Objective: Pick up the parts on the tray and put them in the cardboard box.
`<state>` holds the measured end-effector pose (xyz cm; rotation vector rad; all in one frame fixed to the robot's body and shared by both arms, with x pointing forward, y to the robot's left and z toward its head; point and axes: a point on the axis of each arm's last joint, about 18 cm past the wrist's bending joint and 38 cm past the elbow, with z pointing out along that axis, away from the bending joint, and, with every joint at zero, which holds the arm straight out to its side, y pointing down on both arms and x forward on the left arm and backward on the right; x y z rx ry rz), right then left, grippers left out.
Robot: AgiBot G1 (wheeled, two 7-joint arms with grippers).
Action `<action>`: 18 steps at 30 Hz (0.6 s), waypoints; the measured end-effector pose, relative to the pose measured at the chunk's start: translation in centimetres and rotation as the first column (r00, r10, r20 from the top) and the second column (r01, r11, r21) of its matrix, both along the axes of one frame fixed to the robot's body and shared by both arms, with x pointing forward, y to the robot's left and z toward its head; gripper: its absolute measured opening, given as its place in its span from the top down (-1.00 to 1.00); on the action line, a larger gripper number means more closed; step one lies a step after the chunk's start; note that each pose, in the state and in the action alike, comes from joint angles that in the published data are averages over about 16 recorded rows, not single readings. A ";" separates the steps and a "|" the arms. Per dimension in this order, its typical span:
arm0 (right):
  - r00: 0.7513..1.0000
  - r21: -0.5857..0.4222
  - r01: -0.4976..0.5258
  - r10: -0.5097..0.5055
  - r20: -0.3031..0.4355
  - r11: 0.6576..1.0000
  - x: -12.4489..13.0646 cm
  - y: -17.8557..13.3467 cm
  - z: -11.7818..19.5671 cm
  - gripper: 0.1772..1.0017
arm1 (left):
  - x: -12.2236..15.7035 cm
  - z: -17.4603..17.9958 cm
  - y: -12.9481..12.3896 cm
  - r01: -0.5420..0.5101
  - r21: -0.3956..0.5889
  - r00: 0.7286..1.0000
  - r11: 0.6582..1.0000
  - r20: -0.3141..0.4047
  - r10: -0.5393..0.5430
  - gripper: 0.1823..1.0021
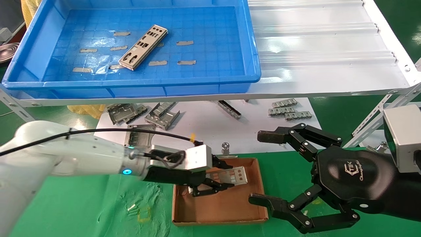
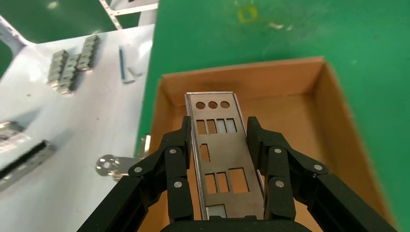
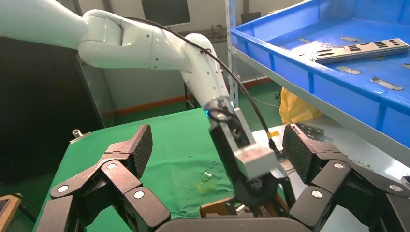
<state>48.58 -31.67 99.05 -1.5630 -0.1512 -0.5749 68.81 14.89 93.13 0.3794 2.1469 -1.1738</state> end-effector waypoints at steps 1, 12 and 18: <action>1.000 0.000 0.000 0.000 0.000 1.000 0.0 0.0 0.0 -1.00 | 0.2 -0.3 -0.3 -0.002 0.004 1.000 1.000 0.005 0.002 0.36; 1.000 0.000 0.000 0.000 0.000 1.000 0.0 0.0 0.0 -1.00 | 1.3 -1.8 -1.1 -0.022 0.033 0.999 0.999 0.041 0.020 0.36; 1.000 0.000 0.000 0.000 0.000 1.000 0.0 0.0 0.0 -1.00 | 1.6 -2.2 -0.9 -0.032 0.038 0.998 0.999 0.046 0.030 0.36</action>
